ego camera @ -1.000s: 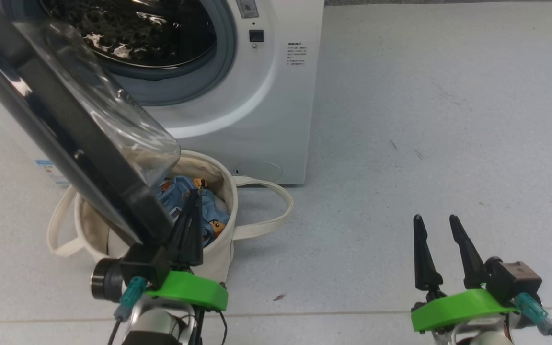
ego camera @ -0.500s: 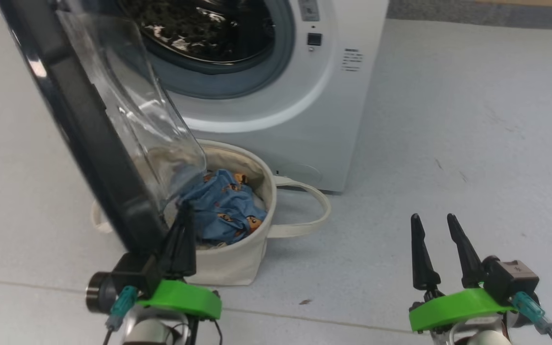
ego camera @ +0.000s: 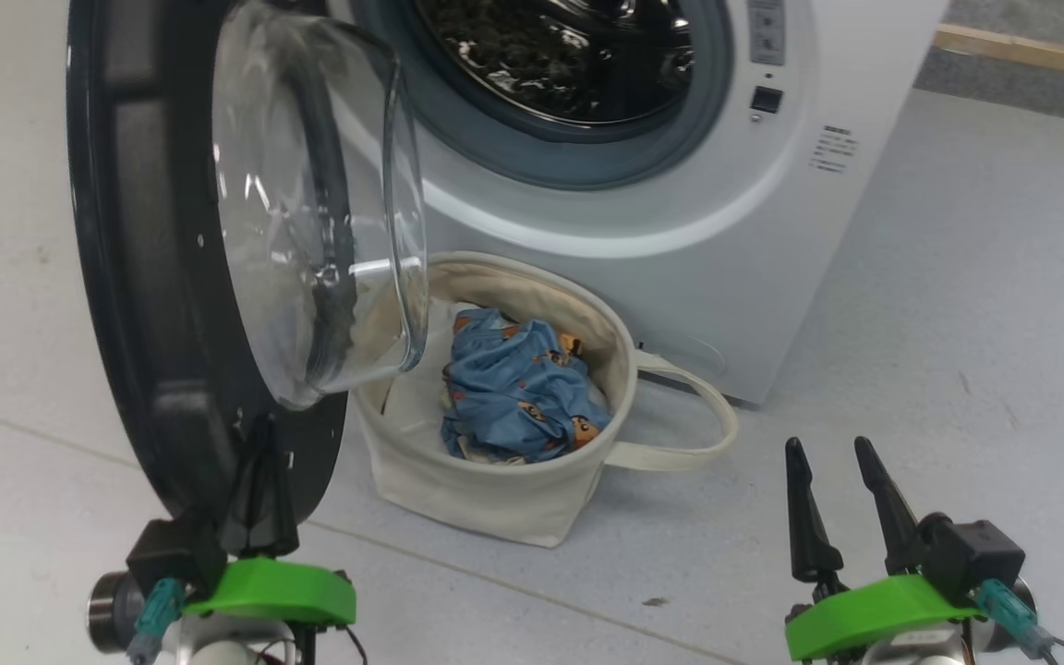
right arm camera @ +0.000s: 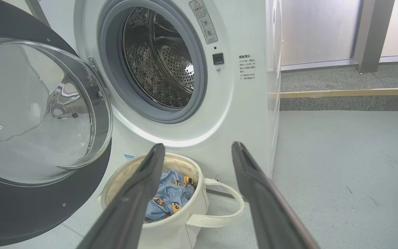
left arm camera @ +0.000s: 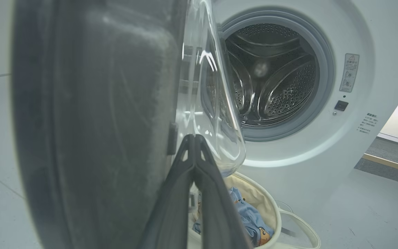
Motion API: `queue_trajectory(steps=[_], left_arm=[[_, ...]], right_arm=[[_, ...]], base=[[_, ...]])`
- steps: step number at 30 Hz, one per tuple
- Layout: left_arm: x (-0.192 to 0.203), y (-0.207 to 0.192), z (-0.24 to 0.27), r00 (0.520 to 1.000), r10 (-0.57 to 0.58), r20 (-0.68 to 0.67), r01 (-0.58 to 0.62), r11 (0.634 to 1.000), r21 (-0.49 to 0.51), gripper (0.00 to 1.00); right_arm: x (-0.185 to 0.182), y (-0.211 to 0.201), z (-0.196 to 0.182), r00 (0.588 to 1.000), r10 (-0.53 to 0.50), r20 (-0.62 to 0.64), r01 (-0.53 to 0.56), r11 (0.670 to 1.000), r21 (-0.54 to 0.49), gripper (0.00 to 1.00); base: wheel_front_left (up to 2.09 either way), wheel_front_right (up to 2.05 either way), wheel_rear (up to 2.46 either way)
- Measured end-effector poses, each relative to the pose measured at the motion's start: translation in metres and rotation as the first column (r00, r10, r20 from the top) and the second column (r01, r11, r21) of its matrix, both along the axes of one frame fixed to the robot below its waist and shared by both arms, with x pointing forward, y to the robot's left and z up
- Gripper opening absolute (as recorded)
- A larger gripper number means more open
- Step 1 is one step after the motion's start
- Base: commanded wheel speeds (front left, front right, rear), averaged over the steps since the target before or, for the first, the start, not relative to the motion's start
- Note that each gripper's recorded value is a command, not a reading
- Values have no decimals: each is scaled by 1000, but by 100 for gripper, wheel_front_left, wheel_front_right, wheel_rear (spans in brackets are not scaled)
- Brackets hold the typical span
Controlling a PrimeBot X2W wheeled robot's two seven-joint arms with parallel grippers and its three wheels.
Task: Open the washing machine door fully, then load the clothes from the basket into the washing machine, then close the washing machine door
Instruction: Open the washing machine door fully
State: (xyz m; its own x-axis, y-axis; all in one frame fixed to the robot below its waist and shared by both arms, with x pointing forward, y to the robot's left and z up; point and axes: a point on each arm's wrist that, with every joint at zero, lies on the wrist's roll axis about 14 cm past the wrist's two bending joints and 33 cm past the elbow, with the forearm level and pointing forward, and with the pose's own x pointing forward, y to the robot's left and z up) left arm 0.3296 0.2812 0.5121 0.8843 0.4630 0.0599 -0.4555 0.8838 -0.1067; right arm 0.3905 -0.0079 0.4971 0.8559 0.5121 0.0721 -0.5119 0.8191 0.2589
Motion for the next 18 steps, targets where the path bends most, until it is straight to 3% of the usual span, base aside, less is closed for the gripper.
queue_trajectory(steps=[8, 18], left_arm=[[-29, 38, -3, 991, 135, -13, -135, 991, -1, 0], [-32, 82, -3, 969, 245, -31, -243, 969, 34, 0]], right_arm=[[-2, 26, -6, 997, 79, -11, -80, 997, -9, 100], [8, 25, -35, 993, 98, -62, -101, 994, -51, 100]], base=[[0, 0, 0], [0, 0, 0]])
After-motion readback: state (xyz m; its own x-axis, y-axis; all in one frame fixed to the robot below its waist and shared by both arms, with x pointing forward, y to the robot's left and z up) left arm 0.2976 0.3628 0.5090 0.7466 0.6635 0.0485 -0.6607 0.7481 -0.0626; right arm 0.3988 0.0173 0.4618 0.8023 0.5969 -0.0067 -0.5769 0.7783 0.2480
